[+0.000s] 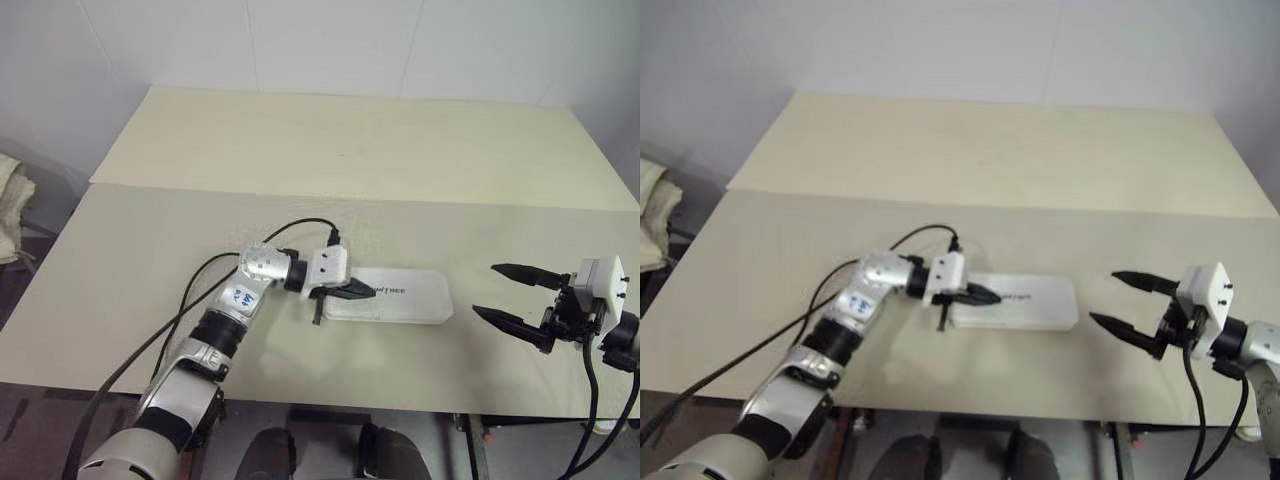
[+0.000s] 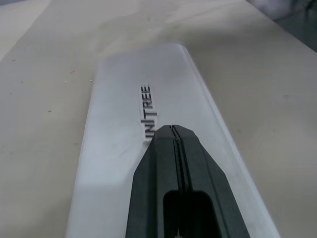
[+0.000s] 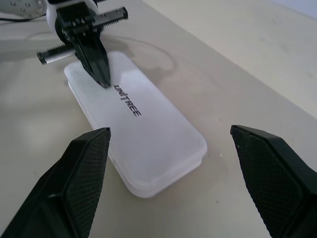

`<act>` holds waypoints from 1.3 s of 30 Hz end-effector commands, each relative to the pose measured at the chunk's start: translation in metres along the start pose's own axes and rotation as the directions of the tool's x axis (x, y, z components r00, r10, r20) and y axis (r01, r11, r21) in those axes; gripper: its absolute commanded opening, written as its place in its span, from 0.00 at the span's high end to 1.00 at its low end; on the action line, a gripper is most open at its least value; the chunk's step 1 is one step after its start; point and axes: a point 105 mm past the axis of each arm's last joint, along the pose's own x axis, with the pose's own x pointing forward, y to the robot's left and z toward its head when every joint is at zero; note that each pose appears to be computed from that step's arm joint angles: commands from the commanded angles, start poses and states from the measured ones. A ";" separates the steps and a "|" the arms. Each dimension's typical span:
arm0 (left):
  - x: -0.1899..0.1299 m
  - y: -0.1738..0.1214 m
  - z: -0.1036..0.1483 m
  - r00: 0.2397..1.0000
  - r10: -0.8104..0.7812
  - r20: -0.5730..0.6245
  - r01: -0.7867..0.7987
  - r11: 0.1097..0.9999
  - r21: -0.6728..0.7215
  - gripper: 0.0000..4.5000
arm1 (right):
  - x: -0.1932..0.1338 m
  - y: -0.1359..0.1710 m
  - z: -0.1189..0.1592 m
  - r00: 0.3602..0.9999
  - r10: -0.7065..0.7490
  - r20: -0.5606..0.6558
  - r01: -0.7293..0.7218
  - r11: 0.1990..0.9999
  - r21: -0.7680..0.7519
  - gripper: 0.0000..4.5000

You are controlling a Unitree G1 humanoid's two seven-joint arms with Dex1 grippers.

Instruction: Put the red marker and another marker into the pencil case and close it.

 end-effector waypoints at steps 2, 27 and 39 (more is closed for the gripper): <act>0.016 -0.012 -0.017 0.994 -0.030 -0.107 0.025 0.999 -0.042 0.99 | 0.000 0.004 0.019 0.998 -0.018 0.056 0.020 0.999 -0.045 0.09; -0.098 0.026 0.009 0.912 0.389 0.129 -0.356 0.908 -0.223 0.99 | 0.017 -0.005 0.015 0.997 0.038 0.072 -0.036 0.999 -0.032 0.09; -0.165 0.000 0.013 0.858 0.482 0.176 -0.438 0.867 -0.236 0.43 | 0.004 -0.023 0.012 0.996 -0.025 0.081 0.030 0.997 -0.067 0.09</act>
